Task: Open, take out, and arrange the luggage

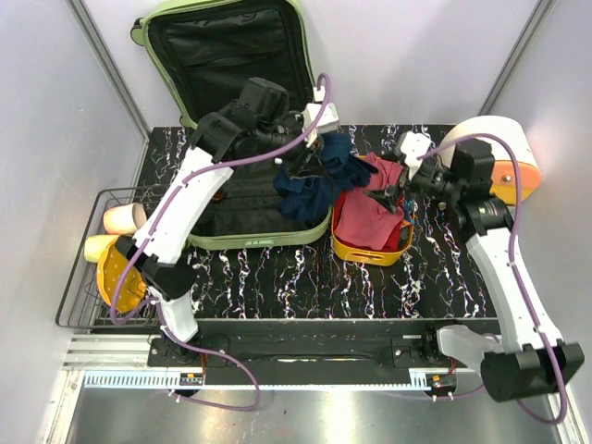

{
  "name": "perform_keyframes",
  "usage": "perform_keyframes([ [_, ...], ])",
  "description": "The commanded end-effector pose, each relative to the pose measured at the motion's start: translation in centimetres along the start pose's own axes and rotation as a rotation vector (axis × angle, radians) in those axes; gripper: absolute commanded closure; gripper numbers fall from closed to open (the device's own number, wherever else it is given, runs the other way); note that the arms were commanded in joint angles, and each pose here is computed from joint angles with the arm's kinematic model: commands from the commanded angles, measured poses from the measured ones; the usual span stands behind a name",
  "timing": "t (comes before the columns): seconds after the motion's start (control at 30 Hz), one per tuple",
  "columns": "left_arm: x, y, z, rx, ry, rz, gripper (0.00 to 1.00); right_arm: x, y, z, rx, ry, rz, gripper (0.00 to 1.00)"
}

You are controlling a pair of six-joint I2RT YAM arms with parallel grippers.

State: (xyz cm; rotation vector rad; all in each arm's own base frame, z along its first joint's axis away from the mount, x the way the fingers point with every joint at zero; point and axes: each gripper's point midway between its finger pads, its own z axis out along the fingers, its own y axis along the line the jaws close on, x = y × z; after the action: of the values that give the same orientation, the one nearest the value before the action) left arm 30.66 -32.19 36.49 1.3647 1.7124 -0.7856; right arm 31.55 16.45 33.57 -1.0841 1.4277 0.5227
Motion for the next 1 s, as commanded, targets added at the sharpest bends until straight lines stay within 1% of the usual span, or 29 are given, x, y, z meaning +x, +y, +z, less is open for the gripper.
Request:
perform_keyframes([
  [0.0,-6.2,-5.8,-2.6,0.119,-0.196,0.167,1.0,-4.4,2.2,-2.0,-0.047,-0.141,-0.214,0.0],
  [0.03,-6.3,-7.1,-2.2,0.153,-0.197,0.18,1.0,-5.1,2.7,-2.5,-0.051,-0.155,-0.231,0.0],
  [0.1,-6.6,-8.2,-2.0,0.17,-0.2,0.199,1.0,-5.6,3.6,-2.9,-0.082,-0.174,-0.248,0.0],
  [0.2,-7.1,-10.5,-1.7,0.224,-0.21,0.221,1.0,-5.9,5.7,-3.5,-0.164,-0.199,-0.254,0.0],
  [0.33,-8.1,-13.1,-1.8,0.283,-0.245,0.266,1.0,-5.7,7.8,-3.7,-0.261,-0.211,-0.195,0.0],
  [0.5,-8.9,-14.9,-2.2,0.323,-0.273,0.301,1.0,-5.4,9.8,-3.6,-0.351,-0.206,-0.13,0.0],
  [0.53,-8.9,-15.2,-2.2,0.334,-0.275,0.303,1.0,-5.4,10.1,-3.4,-0.359,-0.201,-0.124,0.02],
  [0.6,-8.8,-15.6,-2.2,0.343,-0.275,0.308,1.0,-5.4,10.1,-3.4,-0.359,-0.196,-0.099,0.1],
  [0.63,-8.8,-15.9,-2.0,0.351,-0.273,0.311,1.0,-5.6,9.9,-3.3,-0.353,-0.198,-0.089,0.17],
  [0.67,-8.8,-15.8,-2.0,0.349,-0.272,0.307,1.0,-5.7,10.0,-3.3,-0.354,-0.188,-0.029,0.35],
  [0.73,-8.8,-15.6,-2.0,0.326,-0.272,0.307,1.0,-6.2,10.2,-3.5,-0.363,-0.187,0.014,0.52],
  [0.77,-8.7,-15.4,-2.0,0.317,-0.271,0.307,1.0,-6.3,10.4,-3.7,-0.365,-0.18,0.052,0.7],
  [0.83,-8.4,-14.5,-1.8,0.271,-0.261,0.293,1.0,-6.7,10.0,-4.0,-0.318,-0.166,0.077,0.95],
  [0.87,-8.3,-14.3,-1.9,0.261,-0.262,0.282,0.91,-6.7,9.9,-4.1,-0.297,-0.152,0.129,1.0],
  [0.9,-8.0,-13.8,-1.5,0.254,-0.26,0.248,0.76,-6.8,9.7,-4.3,-0.267,-0.144,0.143,1.0],
  [0.97,-8.0,-12.3,-2.1,0.214,-0.276,0.201,0.52,-6.0,8.5,-4.3,-0.171,-0.089,0.208,1.0],
])
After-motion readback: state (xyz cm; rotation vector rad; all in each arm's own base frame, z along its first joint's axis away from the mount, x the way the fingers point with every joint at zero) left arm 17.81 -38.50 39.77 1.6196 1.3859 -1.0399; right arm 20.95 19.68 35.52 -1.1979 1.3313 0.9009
